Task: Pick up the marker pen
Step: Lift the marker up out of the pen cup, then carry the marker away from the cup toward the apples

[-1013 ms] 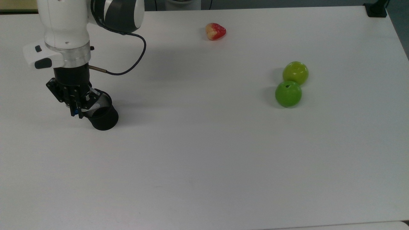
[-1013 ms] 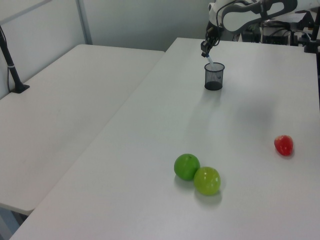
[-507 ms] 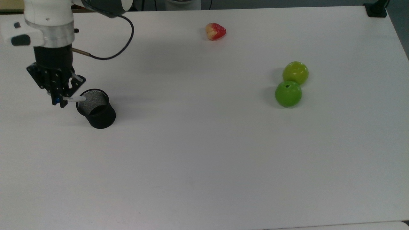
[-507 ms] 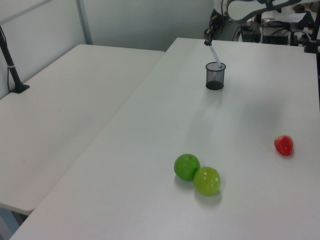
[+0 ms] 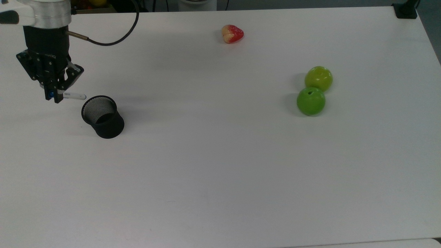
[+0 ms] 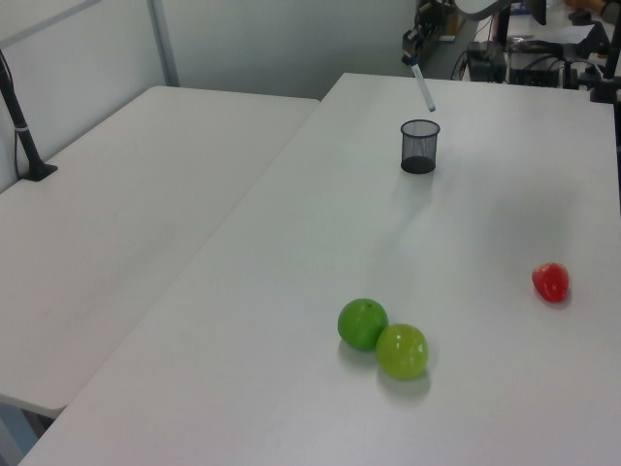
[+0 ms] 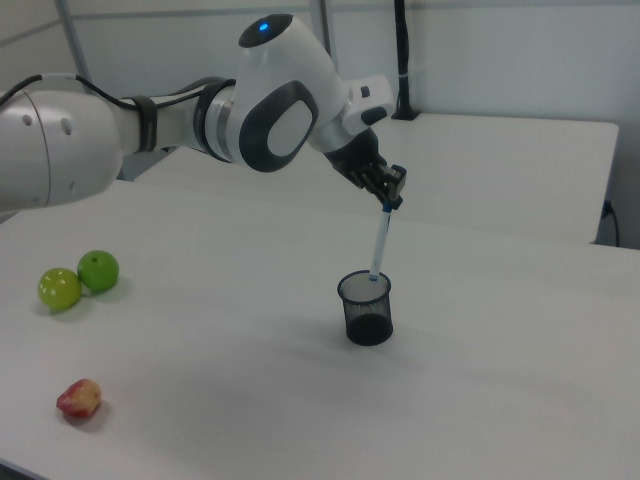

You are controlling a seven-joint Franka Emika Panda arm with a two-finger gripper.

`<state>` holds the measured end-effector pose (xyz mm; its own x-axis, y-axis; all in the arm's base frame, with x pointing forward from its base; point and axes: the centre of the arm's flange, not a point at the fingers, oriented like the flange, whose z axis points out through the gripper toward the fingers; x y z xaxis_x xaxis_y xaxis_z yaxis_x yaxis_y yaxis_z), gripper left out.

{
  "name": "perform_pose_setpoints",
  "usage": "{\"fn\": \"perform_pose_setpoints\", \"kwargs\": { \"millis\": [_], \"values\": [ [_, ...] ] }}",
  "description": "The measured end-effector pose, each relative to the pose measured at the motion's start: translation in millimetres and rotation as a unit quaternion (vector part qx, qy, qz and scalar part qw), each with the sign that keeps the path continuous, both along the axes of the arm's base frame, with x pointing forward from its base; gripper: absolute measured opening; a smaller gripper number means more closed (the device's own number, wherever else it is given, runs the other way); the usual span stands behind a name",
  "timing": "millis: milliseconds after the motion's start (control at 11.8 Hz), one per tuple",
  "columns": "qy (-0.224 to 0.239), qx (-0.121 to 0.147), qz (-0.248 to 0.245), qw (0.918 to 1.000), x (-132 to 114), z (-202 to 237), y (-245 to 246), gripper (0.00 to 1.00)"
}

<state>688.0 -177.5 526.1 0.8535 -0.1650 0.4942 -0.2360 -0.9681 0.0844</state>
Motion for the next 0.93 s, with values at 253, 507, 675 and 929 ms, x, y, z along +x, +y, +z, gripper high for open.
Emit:
{"fn": "perform_pose_setpoints", "kwargs": {
  "millis": [253, 507, 675, 929],
  "values": [
    [0.017, 0.007, 0.002, 0.9998, -6, 8, 7, 0.17],
    [0.045, 0.021, 0.015, 0.9987, -12, 17, 31, 0.17],
    [0.073, 0.036, 0.034, 0.9961, -19, 29, 62, 0.17],
    [0.110, 0.043, 0.076, 0.9901, -22, 28, 126, 0.17]
  ]
}}
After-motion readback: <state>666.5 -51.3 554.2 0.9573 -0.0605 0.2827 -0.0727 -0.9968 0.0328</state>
